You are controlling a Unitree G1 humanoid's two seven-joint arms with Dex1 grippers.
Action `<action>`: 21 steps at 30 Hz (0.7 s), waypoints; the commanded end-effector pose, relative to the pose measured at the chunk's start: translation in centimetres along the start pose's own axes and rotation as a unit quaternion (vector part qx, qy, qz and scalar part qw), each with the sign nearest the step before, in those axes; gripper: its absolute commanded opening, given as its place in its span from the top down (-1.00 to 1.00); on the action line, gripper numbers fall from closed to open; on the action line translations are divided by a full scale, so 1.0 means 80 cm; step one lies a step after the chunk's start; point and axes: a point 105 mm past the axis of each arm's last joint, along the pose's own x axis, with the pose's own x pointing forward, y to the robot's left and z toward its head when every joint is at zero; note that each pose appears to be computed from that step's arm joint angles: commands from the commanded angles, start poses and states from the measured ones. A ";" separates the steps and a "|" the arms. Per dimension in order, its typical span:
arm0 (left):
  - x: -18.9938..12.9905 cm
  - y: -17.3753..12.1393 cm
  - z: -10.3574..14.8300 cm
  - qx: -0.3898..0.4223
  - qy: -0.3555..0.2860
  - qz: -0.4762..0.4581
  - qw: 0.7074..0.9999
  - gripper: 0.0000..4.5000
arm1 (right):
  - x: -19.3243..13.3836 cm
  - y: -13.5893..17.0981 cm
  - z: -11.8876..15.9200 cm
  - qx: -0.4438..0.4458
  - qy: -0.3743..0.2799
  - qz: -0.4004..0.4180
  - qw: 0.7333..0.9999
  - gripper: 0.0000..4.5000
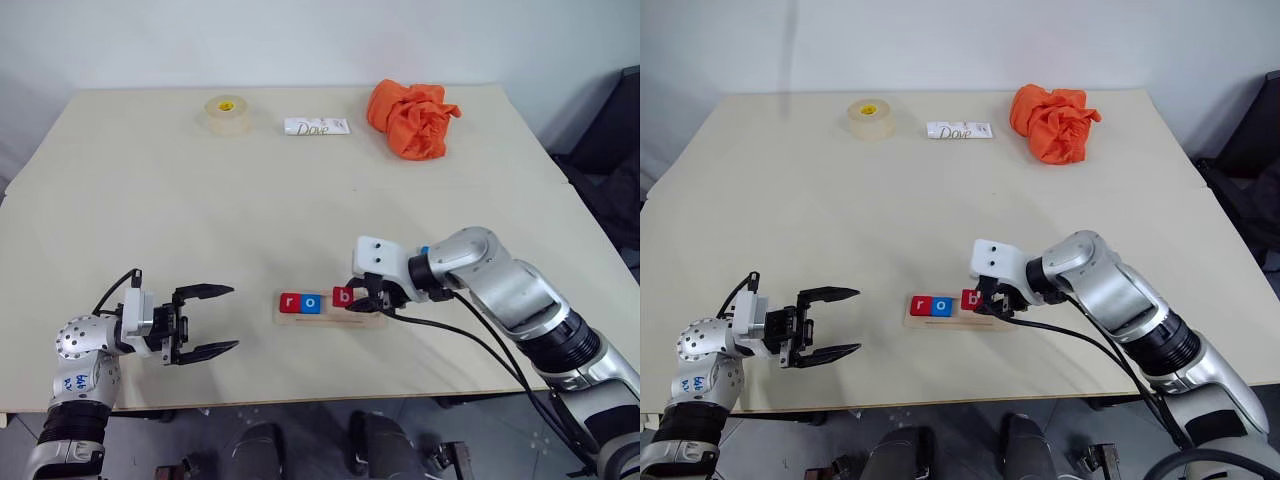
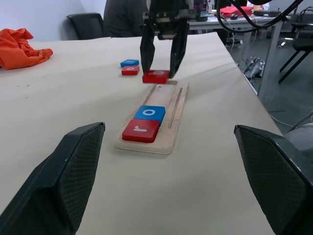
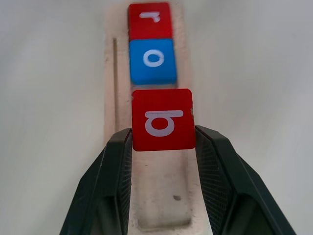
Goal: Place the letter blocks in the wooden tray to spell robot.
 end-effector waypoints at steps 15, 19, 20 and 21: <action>-0.005 -0.017 0.003 0.016 0.002 -0.032 0.999 -1.00 | 0.021 -0.007 0.016 -0.050 0.009 -0.002 0.999 0.34; -0.004 -0.018 0.002 0.016 0.002 -0.031 0.999 -1.00 | 0.024 -0.007 0.015 -0.052 0.013 -0.003 0.999 0.34; -0.004 -0.018 0.002 0.017 0.002 -0.031 0.999 -1.00 | 0.025 -0.007 0.015 -0.052 0.013 -0.003 0.999 0.34; -0.004 -0.018 0.002 0.017 0.002 -0.031 0.999 -1.00 | 0.025 -0.006 0.015 -0.053 0.013 -0.003 0.999 0.34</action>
